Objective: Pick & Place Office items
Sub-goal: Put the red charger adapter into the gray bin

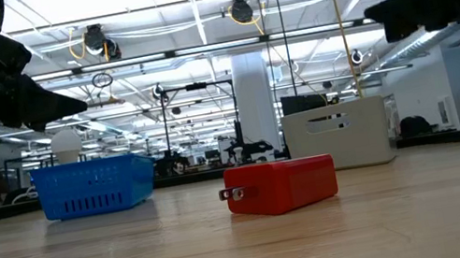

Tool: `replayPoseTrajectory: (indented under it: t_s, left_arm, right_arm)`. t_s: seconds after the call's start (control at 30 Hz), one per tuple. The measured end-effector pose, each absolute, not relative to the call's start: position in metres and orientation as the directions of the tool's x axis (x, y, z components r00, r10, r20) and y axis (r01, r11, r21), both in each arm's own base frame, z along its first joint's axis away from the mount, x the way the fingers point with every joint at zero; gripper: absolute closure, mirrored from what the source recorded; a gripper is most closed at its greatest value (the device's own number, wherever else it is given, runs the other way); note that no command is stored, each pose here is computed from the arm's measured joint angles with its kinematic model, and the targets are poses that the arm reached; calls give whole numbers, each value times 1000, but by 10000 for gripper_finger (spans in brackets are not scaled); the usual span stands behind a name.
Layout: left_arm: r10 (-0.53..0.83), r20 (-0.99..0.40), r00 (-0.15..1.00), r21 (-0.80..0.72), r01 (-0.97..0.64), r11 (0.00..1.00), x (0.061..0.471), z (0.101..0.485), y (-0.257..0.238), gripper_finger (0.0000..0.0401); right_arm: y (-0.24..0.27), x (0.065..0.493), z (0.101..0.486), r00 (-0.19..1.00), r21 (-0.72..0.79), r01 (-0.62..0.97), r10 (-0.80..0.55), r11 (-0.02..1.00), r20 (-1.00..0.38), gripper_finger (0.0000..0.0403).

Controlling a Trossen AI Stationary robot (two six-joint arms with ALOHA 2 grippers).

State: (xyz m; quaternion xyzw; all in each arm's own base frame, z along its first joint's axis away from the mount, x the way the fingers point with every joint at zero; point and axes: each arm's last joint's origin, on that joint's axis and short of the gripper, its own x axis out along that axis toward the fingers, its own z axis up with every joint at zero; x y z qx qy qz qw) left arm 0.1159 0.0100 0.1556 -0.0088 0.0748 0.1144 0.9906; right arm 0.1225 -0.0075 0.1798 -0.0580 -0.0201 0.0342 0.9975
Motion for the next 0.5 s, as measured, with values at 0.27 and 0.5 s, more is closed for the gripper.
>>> replayPoseTrajectory:
  t_s: [0.27,0.5]
  left_arm:
    - [220,-150,964,-4,-223,975,116,156,10,375]
    - [219,-152,964,-7,-223,975,116,155,10,375]
  right_arm:
    - [5,156,193,990,-97,-24,11,995,-137,357]
    - [28,196,197,935,-125,-141,91,982,-342,250]
